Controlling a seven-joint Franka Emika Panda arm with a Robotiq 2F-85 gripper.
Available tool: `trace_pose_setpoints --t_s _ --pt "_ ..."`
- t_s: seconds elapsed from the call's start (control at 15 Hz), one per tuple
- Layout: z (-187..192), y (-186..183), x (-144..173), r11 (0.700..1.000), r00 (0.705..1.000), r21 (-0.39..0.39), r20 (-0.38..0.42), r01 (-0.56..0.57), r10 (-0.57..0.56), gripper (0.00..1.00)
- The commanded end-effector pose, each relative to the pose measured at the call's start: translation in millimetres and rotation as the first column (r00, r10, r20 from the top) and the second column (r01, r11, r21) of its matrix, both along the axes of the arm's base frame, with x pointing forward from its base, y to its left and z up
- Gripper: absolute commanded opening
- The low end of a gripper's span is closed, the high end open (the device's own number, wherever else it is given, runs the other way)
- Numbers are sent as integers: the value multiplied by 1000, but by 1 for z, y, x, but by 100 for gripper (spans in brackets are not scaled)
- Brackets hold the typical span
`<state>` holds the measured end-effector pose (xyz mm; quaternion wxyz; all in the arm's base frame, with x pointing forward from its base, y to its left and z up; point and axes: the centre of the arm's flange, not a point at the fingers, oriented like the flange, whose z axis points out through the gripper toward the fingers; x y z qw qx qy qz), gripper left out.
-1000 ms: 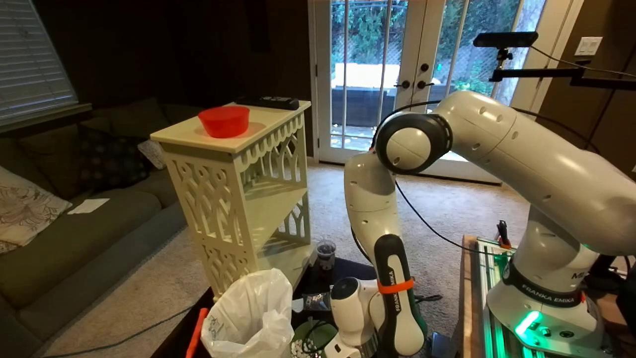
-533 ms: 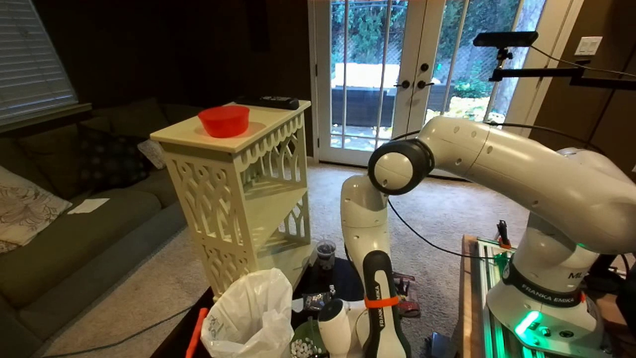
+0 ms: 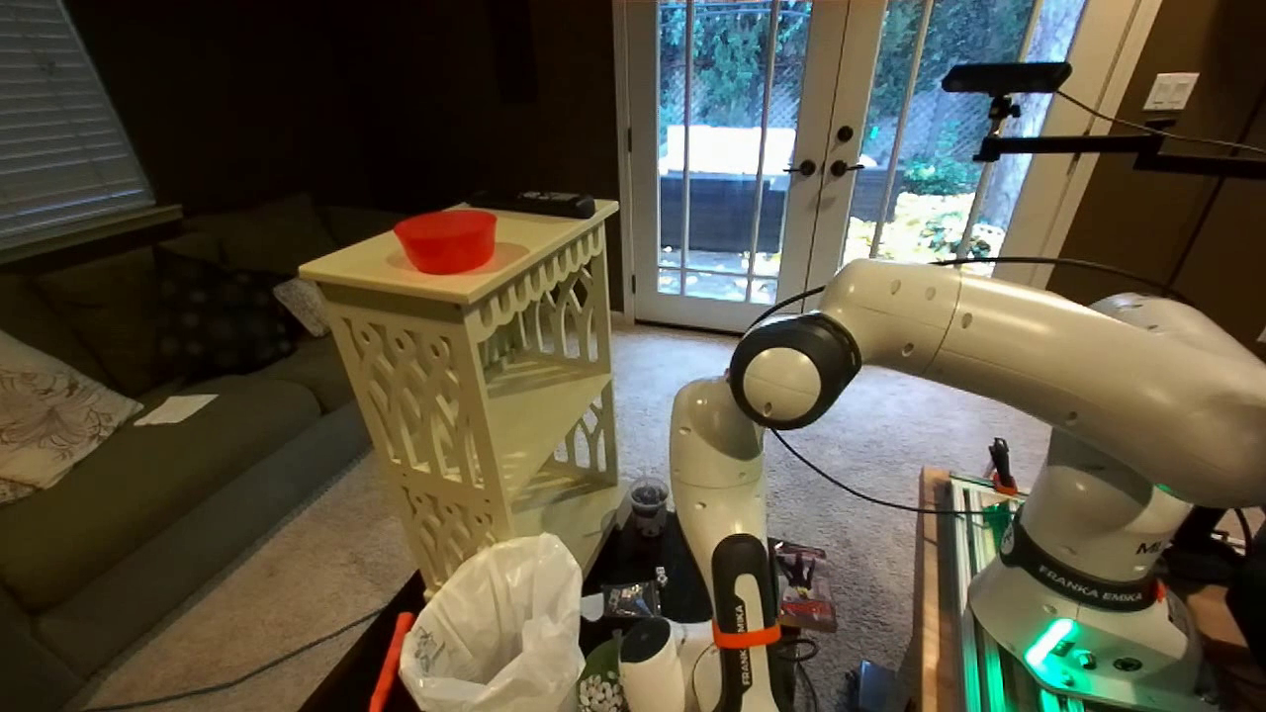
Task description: Put the toy car on the topmost cupboard shelf
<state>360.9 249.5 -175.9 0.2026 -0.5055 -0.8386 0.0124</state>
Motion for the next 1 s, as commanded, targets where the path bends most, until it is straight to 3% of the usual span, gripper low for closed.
trace_pose_setpoints --t_s 0.0,0.13,0.27,0.53,0.73,0.93 --pt "-2 -4 2 988 997 -134 33 75 -71 100" --pt "4 -11 -2 982 997 -171 7 83 -83 100" --pt "6 -11 -6 988 999 -152 -23 33 -37 100" --pt "8 -1 -4 993 999 -114 19 -34 36 100" --pt "7 2 1 989 996 -143 82 -33 45 100" --pt "4 6 6 987 987 -101 88 -122 131 100"
